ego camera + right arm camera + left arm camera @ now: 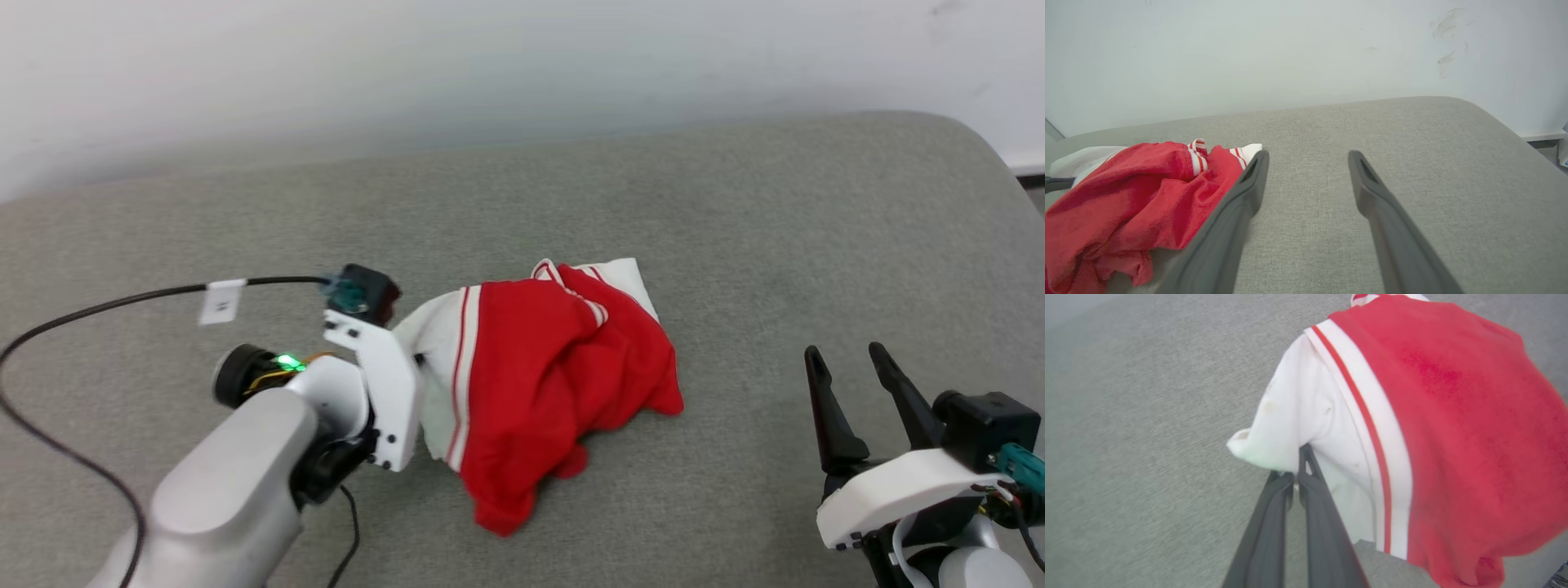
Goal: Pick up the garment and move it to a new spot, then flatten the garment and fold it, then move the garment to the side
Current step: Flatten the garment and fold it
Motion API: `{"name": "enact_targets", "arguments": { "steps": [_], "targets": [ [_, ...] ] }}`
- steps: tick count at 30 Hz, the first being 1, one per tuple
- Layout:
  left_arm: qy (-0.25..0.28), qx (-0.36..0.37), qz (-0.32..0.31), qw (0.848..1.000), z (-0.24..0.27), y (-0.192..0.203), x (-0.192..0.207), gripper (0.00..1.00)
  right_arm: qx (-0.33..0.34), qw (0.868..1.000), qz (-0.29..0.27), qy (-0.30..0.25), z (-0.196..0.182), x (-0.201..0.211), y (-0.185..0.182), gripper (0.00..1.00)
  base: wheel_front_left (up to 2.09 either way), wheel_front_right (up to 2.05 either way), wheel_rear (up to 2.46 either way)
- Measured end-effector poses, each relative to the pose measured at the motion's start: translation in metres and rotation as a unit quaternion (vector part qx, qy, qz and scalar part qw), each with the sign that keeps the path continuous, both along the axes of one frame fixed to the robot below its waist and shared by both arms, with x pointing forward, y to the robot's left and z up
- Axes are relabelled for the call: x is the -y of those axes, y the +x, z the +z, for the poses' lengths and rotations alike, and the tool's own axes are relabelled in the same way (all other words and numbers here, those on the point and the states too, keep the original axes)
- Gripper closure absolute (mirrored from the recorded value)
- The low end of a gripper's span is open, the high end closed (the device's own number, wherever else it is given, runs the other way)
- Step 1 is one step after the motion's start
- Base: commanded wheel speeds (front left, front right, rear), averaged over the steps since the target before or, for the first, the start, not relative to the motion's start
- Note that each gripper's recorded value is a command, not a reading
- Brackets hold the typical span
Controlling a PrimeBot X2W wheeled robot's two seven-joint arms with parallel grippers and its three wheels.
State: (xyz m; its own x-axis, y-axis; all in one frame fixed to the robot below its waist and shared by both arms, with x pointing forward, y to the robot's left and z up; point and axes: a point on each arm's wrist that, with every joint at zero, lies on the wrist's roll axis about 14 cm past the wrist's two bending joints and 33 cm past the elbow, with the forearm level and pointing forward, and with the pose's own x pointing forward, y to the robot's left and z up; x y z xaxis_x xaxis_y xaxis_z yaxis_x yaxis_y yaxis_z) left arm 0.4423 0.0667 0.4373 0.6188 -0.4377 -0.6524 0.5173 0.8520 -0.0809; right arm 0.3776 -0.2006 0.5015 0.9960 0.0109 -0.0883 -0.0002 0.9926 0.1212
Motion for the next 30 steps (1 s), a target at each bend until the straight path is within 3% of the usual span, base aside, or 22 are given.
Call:
{"name": "enact_targets", "arguments": {
  "steps": [6,11,17,18,19,26,30],
  "targets": [
    [-0.016,0.030,0.127,0.991,0.017,-0.018,-0.075,1.00,0.013,1.000,0.024,-0.001,0.011,-0.015,0.003,0.00,0.00,0.00,0.00],
    [-0.029,-0.020,0.233,0.972,-0.011,-0.071,-0.125,1.00,0.016,0.999,0.035,-0.002,0.016,-0.023,0.000,0.00,0.00,0.00,0.00],
    [-0.053,-0.070,0.295,0.951,-0.044,-0.122,-0.135,0.97,0.017,0.999,0.039,-0.003,0.020,-0.025,-0.002,0.00,0.00,0.00,0.00],
    [-0.060,-0.067,0.297,0.951,-0.043,-0.123,-0.133,0.17,0.017,0.999,0.039,-0.004,0.020,-0.024,-0.003,0.00,0.00,0.00,0.00],
    [-0.066,-0.058,0.298,0.951,-0.041,-0.121,-0.131,0.00,0.014,0.999,0.038,-0.004,0.020,-0.024,-0.004,0.00,0.00,0.00,0.00],
    [-0.094,0.095,0.291,0.947,0.009,-0.091,-0.127,0.00,0.017,0.999,0.034,-0.008,0.026,-0.020,-0.016,0.00,0.00,0.00,0.00],
    [-0.113,0.190,0.266,0.938,0.046,-0.075,-0.115,0.00,0.016,1.000,0.024,-0.003,0.027,-0.014,-0.021,0.00,0.00,0.00,0.00]
  ]
}}
